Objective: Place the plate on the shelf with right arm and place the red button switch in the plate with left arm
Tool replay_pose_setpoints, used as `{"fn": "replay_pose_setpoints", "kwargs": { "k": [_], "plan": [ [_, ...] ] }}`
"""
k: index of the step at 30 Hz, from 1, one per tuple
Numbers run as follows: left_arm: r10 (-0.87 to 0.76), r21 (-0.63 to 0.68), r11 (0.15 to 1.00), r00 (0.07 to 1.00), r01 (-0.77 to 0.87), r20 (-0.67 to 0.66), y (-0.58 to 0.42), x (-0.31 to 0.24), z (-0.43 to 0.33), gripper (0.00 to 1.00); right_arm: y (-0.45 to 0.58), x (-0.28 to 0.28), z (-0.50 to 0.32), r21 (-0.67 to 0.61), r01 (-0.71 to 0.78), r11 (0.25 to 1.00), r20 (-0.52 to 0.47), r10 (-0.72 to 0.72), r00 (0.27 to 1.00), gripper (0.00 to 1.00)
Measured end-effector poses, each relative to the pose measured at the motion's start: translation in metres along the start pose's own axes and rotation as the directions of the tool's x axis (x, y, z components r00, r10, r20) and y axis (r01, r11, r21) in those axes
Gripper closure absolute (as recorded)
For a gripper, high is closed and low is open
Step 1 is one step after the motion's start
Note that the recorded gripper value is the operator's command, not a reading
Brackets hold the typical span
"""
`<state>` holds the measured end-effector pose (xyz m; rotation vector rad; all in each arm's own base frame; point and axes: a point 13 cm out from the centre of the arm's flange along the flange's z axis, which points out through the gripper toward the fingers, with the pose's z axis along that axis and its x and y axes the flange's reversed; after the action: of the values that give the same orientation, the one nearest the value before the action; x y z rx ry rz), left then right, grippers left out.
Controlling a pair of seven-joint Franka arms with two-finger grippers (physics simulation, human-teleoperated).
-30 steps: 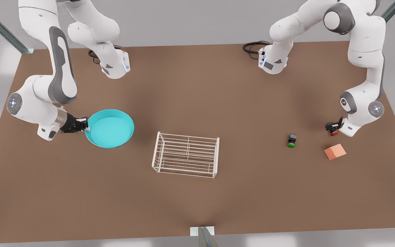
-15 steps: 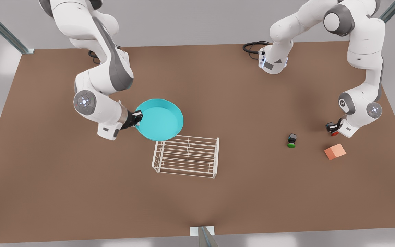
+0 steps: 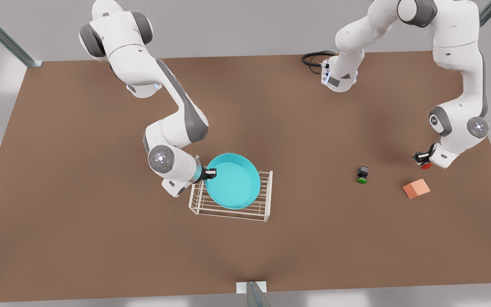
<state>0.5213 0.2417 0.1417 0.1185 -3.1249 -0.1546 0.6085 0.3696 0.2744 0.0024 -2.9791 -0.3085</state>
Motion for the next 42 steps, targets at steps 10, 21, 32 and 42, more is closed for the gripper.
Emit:
{"fn": "replay_pose_setpoints", "kwargs": {
  "k": [10, 21, 32, 42],
  "plan": [
    [0.131, 0.022, 0.991, 0.99, -0.133, 0.052, -0.137, -0.063, -0.125, 0.58, 0.024, 0.03, -0.144, -0.127, -0.084, 0.988, 0.154, 0.103, 0.983, 0.0],
    [0.205, 0.099, 0.973, 0.978, -0.208, 0.041, -0.406, -0.058, -0.22, 0.58, -0.296, 0.049, -0.288, 0.175, -0.28, 0.944, 0.178, 0.249, 0.952, 0.0],
    [-0.128, 0.337, 0.935, 0.991, 0.108, 0.036, -0.604, -0.079, -0.273, 0.58, -0.344, 0.083, -0.3, 0.267, -0.22, 0.938, 0.076, 0.207, 0.975, 0.0],
    [-0.398, 0.464, 0.829, 0.912, 0.314, 0.094, -0.758, -0.061, -0.252, 0.56, -0.334, 0.092, -0.288, 0.252, -0.136, 0.958, -0.003, 0.141, 0.99, 0.0]
  ]
}}
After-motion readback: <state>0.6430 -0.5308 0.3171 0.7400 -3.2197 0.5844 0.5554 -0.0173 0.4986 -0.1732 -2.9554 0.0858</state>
